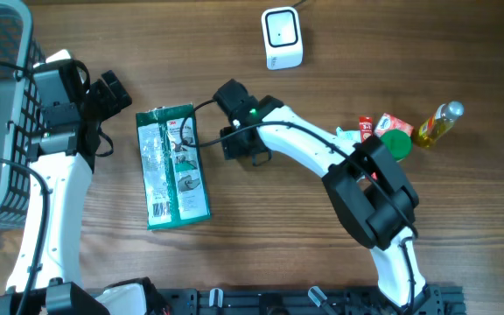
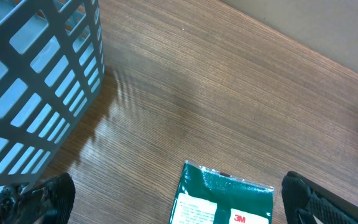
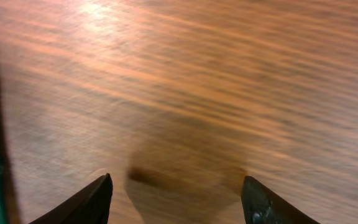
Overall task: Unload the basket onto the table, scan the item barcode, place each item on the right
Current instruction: 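Move the right gripper left to the green glove package, then grasp the glove package edge and drag it right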
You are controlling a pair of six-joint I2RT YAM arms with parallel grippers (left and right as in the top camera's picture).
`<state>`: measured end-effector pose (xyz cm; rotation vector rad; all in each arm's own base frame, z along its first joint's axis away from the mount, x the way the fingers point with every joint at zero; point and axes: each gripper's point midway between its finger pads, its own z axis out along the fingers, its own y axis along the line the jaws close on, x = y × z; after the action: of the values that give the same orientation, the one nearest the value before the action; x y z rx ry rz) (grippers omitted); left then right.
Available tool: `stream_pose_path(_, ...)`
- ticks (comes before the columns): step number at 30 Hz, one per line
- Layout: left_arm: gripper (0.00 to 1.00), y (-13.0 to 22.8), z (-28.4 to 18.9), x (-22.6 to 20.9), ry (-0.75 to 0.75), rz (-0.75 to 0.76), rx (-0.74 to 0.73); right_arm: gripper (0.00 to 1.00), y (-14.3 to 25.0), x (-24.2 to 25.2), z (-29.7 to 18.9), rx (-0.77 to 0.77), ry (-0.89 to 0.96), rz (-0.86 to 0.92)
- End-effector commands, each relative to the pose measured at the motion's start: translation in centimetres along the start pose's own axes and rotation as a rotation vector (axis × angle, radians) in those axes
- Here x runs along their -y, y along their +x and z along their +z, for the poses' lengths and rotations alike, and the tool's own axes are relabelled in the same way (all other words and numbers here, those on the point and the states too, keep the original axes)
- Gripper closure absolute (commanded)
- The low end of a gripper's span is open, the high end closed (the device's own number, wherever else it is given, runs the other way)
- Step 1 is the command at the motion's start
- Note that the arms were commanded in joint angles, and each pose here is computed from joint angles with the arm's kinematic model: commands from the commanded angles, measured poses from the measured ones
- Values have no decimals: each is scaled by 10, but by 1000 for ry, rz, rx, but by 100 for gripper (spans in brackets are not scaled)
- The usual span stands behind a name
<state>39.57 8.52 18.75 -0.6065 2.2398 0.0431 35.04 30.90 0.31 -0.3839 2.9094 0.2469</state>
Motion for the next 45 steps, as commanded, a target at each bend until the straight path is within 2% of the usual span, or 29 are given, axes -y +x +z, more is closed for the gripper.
stream_pose_path(1,0,-8,-4,0,-1,4,23,41,-3,-40,-24,40,-161,-37)
stream_pose_path(5,0,-8,-4,0,-1,5,23,43,-2,-102,-36,89,-373,-201)
stream_pose_path(9,0,-8,-4,0,-1,4,23,34,-1,-119,-35,163,-308,-257)
stream_pose_path(17,0,-8,-4,0,-1,4,23,34,23,-152,4,176,-272,-308)
stream_pose_path(19,0,-8,-4,0,-1,5,23,27,31,-149,21,176,-206,-331)
stream_pose_path(23,0,-8,-4,0,-1,4,23,28,33,-142,26,178,-153,-333)
stream_pose_path(29,0,-8,-4,0,-1,4,23,26,32,-76,24,160,167,-345)
stream_pose_path(33,0,-8,-4,0,-1,4,23,24,26,-37,9,100,233,-262)
stream_pose_path(37,0,-8,-4,0,-1,4,23,23,3,-19,-28,115,159,-171)
stream_pose_path(39,0,-8,-4,0,-1,5,23,23,-11,-15,-62,145,86,-126)
stream_pose_path(43,0,-8,-4,0,-1,4,23,16,-16,-20,-117,171,-84,-81)
stream_pose_path(45,0,-8,-4,0,-1,4,23,0,-15,-25,-129,168,-135,-77)
